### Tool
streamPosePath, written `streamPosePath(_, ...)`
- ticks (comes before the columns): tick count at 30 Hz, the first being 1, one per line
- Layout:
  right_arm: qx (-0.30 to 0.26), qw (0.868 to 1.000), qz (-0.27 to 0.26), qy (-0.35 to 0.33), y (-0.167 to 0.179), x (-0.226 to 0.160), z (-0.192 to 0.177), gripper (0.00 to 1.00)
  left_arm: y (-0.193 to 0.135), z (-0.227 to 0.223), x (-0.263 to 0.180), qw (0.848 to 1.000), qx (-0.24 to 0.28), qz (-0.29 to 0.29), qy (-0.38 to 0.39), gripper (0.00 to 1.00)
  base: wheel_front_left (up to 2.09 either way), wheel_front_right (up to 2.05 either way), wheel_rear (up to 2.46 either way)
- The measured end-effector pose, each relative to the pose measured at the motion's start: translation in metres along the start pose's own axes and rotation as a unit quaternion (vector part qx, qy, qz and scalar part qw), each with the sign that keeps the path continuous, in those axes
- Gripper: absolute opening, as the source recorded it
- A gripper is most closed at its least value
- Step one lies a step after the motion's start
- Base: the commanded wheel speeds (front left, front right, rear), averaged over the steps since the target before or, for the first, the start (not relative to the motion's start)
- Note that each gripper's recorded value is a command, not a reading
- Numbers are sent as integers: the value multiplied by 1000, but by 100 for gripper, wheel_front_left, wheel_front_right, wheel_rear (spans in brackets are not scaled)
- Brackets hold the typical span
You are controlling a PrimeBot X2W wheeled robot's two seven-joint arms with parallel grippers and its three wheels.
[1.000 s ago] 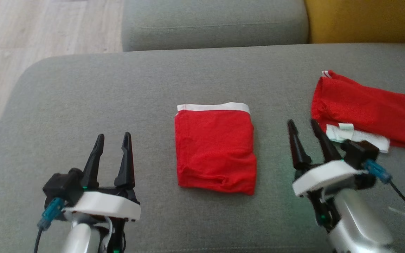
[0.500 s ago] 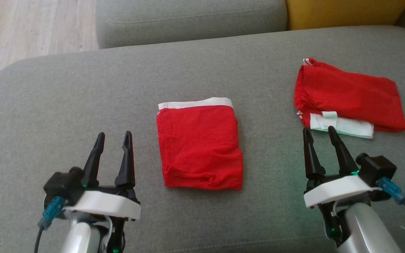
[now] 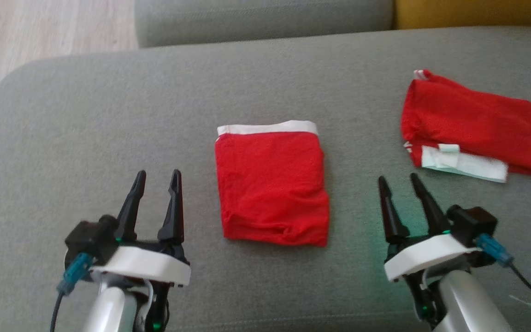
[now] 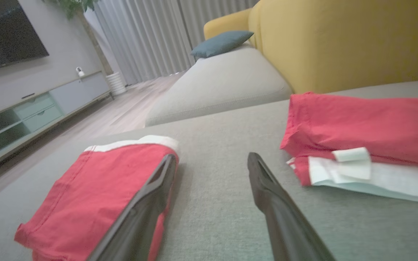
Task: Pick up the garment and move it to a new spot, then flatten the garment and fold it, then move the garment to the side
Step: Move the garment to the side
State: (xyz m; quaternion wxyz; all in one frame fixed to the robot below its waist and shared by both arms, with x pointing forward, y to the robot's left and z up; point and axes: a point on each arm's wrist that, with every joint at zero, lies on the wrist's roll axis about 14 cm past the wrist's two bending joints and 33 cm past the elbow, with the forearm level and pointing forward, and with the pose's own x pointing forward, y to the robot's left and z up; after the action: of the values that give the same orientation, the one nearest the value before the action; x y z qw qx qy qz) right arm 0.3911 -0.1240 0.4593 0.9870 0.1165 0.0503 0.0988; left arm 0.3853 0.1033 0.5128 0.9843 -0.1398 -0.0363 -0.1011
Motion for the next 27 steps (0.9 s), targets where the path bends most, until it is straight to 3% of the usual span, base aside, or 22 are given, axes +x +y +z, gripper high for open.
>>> streamPosePath(7,38,995,46,80,32,21,-39,100,16,-6,4,1000,1,19,8,100,0,0,0)
streamPosePath(14,90,980,75,163,58,43,-79,100,34,-13,2,999,2,42,20,100,0,0,0)
streamPosePath(18,78,972,89,204,66,51,-101,100,46,-16,1,998,3,59,25,100,0,0,0)
streamPosePath(26,42,970,120,209,78,77,-105,100,57,-24,0,997,5,75,37,100,0,0,0)
streamPosePath(27,35,969,123,211,78,77,-106,55,56,-24,1,997,5,73,38,100,0,0,0)
